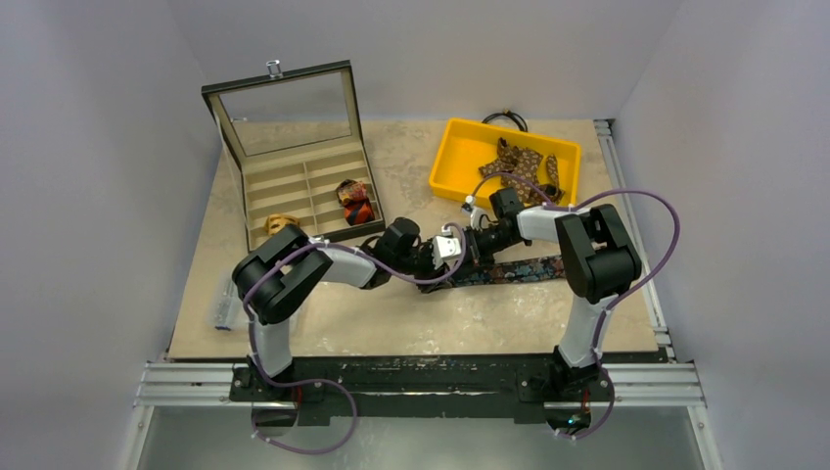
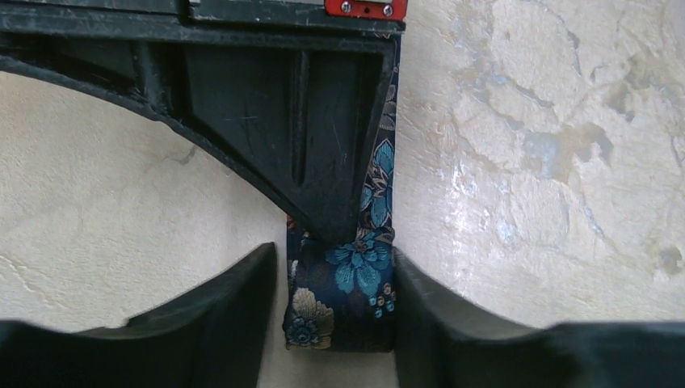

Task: Roll the ties
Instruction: Roll the tie at the center of the board.

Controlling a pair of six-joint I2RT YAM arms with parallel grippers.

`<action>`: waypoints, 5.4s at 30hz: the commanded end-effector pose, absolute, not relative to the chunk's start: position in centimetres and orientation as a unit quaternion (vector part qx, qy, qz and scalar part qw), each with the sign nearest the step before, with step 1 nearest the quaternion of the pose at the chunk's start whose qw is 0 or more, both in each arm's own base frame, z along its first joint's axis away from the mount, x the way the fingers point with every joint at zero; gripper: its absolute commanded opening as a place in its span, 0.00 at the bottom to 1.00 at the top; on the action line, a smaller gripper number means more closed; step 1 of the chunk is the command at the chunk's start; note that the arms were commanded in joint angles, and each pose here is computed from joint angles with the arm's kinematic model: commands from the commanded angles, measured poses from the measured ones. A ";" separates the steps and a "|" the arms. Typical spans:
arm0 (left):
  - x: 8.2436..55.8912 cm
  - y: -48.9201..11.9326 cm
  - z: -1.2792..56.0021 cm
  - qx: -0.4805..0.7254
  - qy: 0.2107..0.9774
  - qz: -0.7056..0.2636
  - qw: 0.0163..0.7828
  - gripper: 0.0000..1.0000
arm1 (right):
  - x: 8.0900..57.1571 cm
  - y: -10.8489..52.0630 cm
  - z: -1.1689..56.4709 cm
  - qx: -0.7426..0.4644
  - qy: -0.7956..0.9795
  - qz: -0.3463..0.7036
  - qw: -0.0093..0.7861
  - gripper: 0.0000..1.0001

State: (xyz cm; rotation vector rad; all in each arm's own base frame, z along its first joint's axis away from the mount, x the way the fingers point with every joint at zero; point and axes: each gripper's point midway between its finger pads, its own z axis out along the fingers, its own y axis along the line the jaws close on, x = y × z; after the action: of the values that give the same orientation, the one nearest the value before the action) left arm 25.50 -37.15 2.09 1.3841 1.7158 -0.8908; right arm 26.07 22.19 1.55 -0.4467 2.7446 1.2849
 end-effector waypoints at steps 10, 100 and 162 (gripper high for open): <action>24.2 -33.3 -2.2 0.592 0.702 -0.243 0.312 0.26 | 27.8 20.2 5.0 -0.163 0.898 0.402 0.073 0.37; 24.4 -34.1 -1.6 0.584 0.700 -0.275 0.306 0.54 | 26.1 20.5 1.0 -0.154 0.888 0.432 -0.013 0.00; 24.2 -36.5 1.1 0.614 0.669 -0.295 0.296 0.61 | 24.8 19.5 0.1 -0.121 0.913 0.388 -0.032 0.00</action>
State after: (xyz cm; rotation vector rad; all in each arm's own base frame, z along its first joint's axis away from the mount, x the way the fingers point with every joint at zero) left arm 26.04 -38.48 2.03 1.6015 1.7153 -0.7054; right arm 25.11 21.55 3.77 -0.3097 2.8354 1.4493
